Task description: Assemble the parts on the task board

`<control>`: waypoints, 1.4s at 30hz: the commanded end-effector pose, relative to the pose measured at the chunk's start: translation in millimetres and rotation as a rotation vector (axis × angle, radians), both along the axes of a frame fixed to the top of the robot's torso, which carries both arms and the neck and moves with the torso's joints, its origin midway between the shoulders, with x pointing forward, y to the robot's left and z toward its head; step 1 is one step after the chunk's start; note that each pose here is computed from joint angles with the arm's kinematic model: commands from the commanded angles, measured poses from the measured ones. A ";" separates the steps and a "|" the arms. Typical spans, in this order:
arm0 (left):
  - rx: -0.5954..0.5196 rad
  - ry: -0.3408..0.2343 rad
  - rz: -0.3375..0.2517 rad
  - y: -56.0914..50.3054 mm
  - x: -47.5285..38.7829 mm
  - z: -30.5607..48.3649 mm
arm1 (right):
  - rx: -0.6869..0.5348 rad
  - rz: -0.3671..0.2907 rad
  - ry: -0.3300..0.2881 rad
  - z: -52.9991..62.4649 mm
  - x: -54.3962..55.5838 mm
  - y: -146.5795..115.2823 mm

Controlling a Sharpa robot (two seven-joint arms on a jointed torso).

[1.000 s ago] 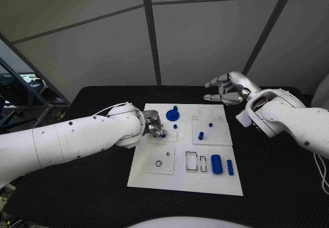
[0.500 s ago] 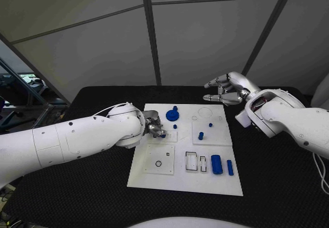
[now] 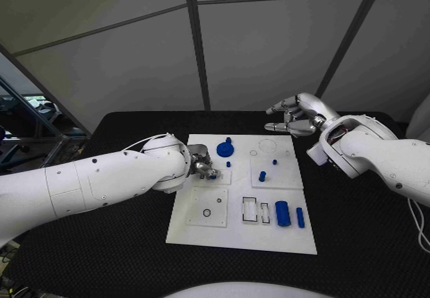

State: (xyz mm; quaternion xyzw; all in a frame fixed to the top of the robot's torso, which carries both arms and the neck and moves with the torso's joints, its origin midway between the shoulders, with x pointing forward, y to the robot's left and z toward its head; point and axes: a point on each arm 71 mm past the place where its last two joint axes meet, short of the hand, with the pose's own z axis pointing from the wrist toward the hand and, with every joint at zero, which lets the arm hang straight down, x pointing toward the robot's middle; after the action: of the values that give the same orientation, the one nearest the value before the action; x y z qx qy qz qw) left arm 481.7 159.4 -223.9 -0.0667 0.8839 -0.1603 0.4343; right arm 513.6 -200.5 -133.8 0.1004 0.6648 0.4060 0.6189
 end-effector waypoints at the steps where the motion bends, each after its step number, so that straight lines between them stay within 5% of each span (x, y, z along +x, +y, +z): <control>1: 0.015 0.007 -0.003 -0.4 0.5 -0.5 | -0.006 0.009 0.004 0.6 0.2 1.1; 13: 0.015 0.004 0.001 -2.4 3.3 -0.9 | -0.008 0.010 0.009 0.1 0.4 1.5; 24: 0.010 -0.008 0.022 6.4 2.8 1.4 | -0.010 0.008 0.010 -0.2 0.8 -0.1; 36: -0.050 -0.066 0.043 11.8 10.3 32.1 | -0.010 0.000 0.007 -0.6 2.2 -2.3; 42: -0.054 -0.081 0.054 22.9 18.9 49.1 | -0.011 -0.004 0.007 -0.9 2.9 -3.7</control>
State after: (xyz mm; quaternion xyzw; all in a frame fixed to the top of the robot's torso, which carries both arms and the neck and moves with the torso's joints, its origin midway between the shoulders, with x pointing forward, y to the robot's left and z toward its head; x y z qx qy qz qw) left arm 500.3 181.2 -174.9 -0.1039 0.8546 -0.1790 0.4762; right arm 516.1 -204.0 -136.0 0.1021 0.6705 0.3999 0.6165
